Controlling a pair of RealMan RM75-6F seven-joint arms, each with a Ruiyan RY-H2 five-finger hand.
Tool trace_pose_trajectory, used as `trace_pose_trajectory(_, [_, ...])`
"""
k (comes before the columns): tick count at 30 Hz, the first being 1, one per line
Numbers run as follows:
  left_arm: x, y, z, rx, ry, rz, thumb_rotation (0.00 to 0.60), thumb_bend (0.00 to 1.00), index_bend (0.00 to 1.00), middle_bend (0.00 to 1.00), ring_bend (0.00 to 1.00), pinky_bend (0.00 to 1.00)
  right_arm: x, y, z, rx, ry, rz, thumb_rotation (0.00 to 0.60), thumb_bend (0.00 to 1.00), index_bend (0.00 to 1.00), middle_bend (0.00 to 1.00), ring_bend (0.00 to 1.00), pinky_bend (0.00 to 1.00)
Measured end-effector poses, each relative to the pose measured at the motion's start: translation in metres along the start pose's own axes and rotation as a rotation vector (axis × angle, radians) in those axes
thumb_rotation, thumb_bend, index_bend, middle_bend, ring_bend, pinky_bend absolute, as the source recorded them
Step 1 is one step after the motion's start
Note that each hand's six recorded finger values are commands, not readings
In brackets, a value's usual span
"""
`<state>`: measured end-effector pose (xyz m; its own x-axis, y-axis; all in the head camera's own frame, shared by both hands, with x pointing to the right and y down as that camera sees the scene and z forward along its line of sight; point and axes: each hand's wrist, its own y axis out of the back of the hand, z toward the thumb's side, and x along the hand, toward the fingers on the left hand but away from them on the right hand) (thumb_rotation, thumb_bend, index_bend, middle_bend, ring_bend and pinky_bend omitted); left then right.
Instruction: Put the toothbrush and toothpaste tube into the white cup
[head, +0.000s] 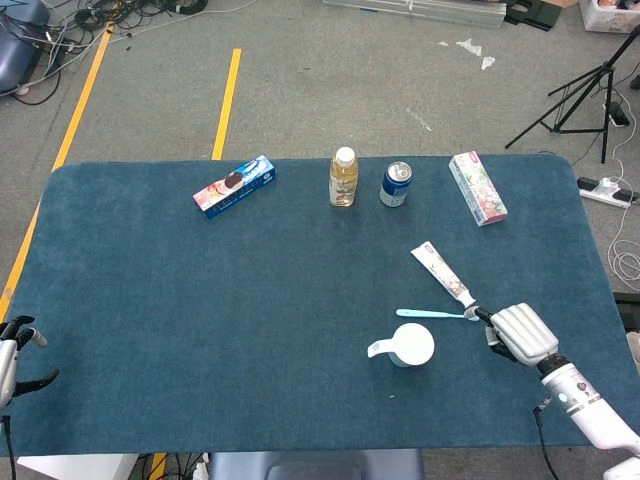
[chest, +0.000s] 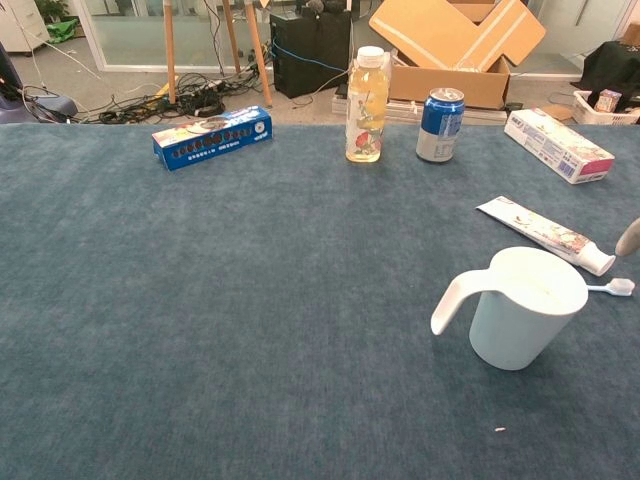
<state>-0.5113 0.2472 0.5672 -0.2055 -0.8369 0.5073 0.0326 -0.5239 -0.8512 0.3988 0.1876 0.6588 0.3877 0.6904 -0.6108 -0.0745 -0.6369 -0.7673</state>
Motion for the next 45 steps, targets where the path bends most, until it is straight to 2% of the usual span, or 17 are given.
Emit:
trace_pose_trajectory(2, [0.0,0.0,0.0,-0.001,0.0,0.001,0.6,0.0,0.47,0.25,0.25,0.31,-0.003,0.005,0.003,-0.015,0.011,-0.038,0.6,0.44,0.35,0.64,0.75,0.9])
trace_pose_trajectory(4, [0.0,0.0,0.0,-0.002,0.0,0.002,0.6,0.0,0.47,0.25,0.25,0.31,-0.008,0.007,0.005,-0.02,0.013,-0.064,0.6,0.38,0.34,0.54,0.66,0.8])
trace_pose_trajectory(9, [0.0,0.001,-0.001,-0.004,0.0,0.001,0.6,0.0,0.47,0.25,0.25,0.31,-0.019,0.011,0.008,0.001,0.002,-0.1,0.6,0.23,0.35,0.32,0.33,0.43])
trace_pose_trajectory(12, [0.0,0.001,-0.001,-0.004,0.0,0.0,0.6,0.0,0.47,0.25,0.25,0.31,-0.029,0.014,0.011,0.023,-0.001,-0.114,0.6,0.2,0.36,0.2,0.15,0.25])
trace_pose_trajectory(17, [0.0,0.001,-0.001,-0.005,0.0,0.0,0.6,0.0,0.47,0.25,0.25,0.31,-0.051,0.018,0.018,0.042,0.001,-0.121,0.6,0.2,0.4,0.08,0.01,0.11])
trace_pose_trajectory(24, [0.0,0.001,-0.002,-0.009,0.002,0.001,0.6,0.0,0.47,0.25,0.25,0.31,-0.073,0.012,0.027,0.07,0.006,-0.091,0.6,0.2,0.42,0.02,0.0,0.06])
trace_pose_trajectory(45, [-0.001,0.002,-0.002,-0.012,0.001,0.004,0.6,0.0,0.47,0.25,0.25,0.31,-0.1,-0.017,0.051,0.123,0.05,-0.023,0.6,0.2,0.43,0.01,0.0,0.06])
